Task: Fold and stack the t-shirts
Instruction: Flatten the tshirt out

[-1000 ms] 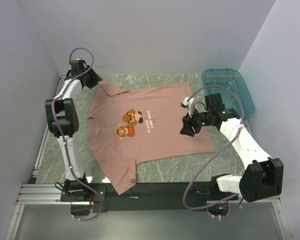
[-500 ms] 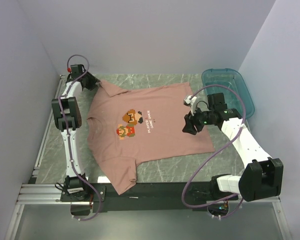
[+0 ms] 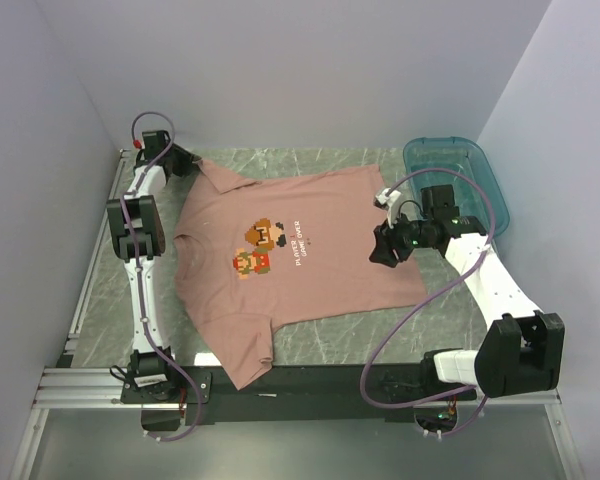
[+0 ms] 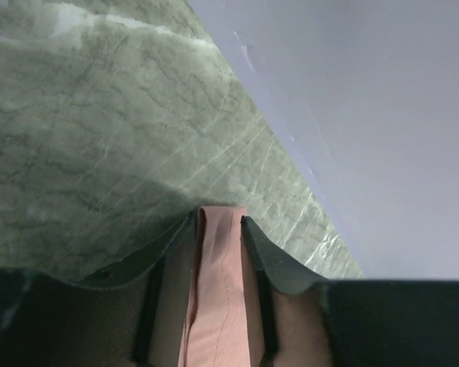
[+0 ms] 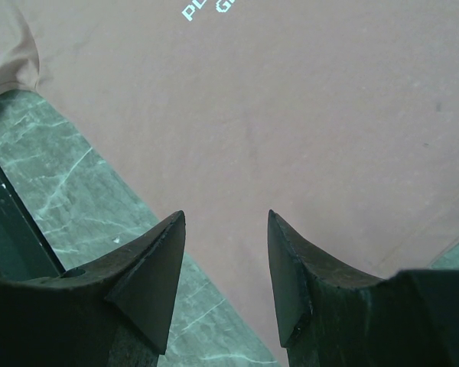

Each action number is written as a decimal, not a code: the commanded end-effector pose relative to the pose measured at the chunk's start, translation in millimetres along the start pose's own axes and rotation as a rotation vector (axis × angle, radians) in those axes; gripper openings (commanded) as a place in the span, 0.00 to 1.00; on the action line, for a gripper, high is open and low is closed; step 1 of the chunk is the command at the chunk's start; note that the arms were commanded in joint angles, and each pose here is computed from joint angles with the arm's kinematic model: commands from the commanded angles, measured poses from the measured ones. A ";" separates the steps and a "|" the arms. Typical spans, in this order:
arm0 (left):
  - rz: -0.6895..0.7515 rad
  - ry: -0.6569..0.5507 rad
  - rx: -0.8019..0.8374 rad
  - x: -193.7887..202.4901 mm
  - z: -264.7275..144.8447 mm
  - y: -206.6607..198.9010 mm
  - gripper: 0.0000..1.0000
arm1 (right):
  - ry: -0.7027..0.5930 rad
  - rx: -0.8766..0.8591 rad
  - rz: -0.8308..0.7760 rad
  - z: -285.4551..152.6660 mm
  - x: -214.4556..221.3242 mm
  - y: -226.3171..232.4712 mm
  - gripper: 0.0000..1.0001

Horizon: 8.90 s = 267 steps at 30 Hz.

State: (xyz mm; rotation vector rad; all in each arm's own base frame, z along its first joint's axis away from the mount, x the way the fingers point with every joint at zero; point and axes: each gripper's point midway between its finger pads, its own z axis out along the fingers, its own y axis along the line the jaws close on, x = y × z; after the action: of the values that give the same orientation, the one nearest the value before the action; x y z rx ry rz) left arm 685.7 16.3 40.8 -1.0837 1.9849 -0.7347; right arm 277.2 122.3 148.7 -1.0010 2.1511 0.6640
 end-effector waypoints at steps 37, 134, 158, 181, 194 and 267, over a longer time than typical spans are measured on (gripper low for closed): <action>0.163 -0.051 0.285 15.8 -159.7 -74.6 0.00 | -0.045 0.033 0.042 -10.7 -6.0 -14.2 0.54; 0.236 0.220 -0.063 164.8 -259.5 107.4 0.39 | 0.083 -0.287 0.051 96.7 -73.9 13.5 0.47; 0.206 0.213 -0.046 164.8 -262.3 101.6 0.18 | 0.056 -0.279 0.065 86.1 -77.7 7.6 0.47; 0.175 0.154 0.155 127.7 -285.7 27.3 0.00 | 0.025 0.033 0.085 48.6 -98.9 -77.2 0.47; 0.131 0.126 0.309 87.2 -288.7 -24.1 0.00 | -0.050 0.435 0.410 100.7 -146.8 -231.7 0.46; 0.100 0.111 0.379 98.8 -338.9 -0.6 0.00 | 0.326 0.369 0.409 98.9 -8.3 -223.4 0.28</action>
State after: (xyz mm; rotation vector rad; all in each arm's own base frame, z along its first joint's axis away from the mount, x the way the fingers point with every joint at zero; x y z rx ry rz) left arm 374.9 -22.6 185.7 -0.7810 1.9054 -1.0559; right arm 480.8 65.0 21.7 -0.4913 2.7743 0.2639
